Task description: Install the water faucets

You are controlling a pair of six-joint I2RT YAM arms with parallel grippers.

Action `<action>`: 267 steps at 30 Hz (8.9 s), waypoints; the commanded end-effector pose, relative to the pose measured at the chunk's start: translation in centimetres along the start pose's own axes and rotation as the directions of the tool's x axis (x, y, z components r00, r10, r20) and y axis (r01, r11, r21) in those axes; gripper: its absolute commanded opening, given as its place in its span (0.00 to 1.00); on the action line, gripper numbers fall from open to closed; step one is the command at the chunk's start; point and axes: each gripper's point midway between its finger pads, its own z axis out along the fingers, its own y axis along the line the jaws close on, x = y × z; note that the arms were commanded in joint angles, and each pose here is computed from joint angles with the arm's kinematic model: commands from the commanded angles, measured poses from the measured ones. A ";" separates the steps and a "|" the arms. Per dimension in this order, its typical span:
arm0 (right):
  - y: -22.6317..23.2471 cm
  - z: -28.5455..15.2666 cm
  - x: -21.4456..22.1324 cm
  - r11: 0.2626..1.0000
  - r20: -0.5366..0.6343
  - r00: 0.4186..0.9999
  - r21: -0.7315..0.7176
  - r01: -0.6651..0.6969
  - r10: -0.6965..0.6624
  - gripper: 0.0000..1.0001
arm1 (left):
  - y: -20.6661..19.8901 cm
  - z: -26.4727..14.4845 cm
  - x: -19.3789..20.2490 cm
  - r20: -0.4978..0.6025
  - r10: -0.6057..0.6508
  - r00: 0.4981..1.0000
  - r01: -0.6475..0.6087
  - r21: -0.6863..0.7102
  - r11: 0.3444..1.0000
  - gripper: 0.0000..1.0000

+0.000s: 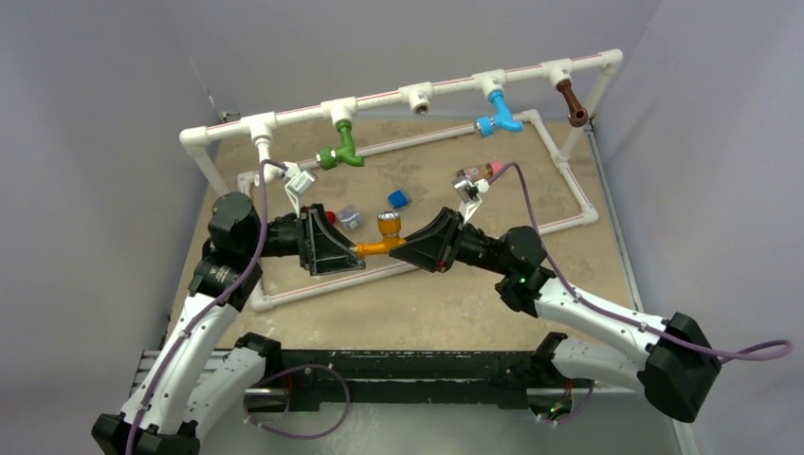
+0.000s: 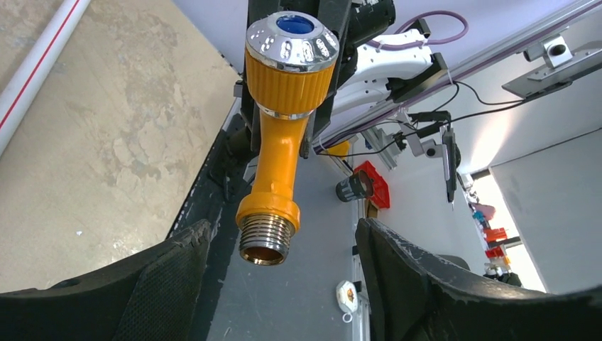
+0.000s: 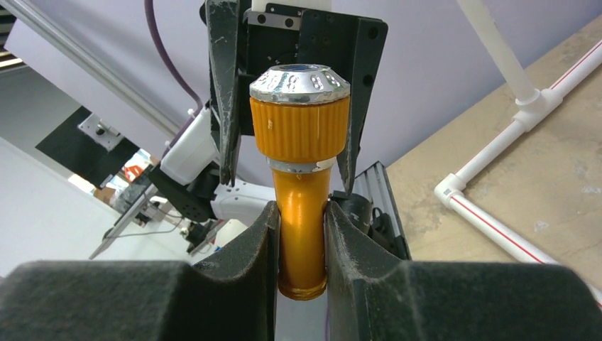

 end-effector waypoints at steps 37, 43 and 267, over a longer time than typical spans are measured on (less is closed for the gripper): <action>1.5 0.9 -1.3 0.999 0.094 0.996 -0.038 0.002 0.002 0.53 | 0.3 0.4 -0.3 0.036 -0.047 0.998 0.045 0.050 0.998 0.00; 1.6 0.5 -1.4 1.000 0.095 0.995 -0.020 0.019 -0.017 0.58 | 0.2 0.4 -0.3 0.038 -0.056 0.998 0.054 0.055 0.997 0.00; -5.9 -1.5 -20.9 -0.274 -0.397 0.038 0.695 0.665 -0.917 0.00 | 25.7 -7.3 -30.8 -0.123 0.696 0.708 -0.131 -0.990 -0.042 0.00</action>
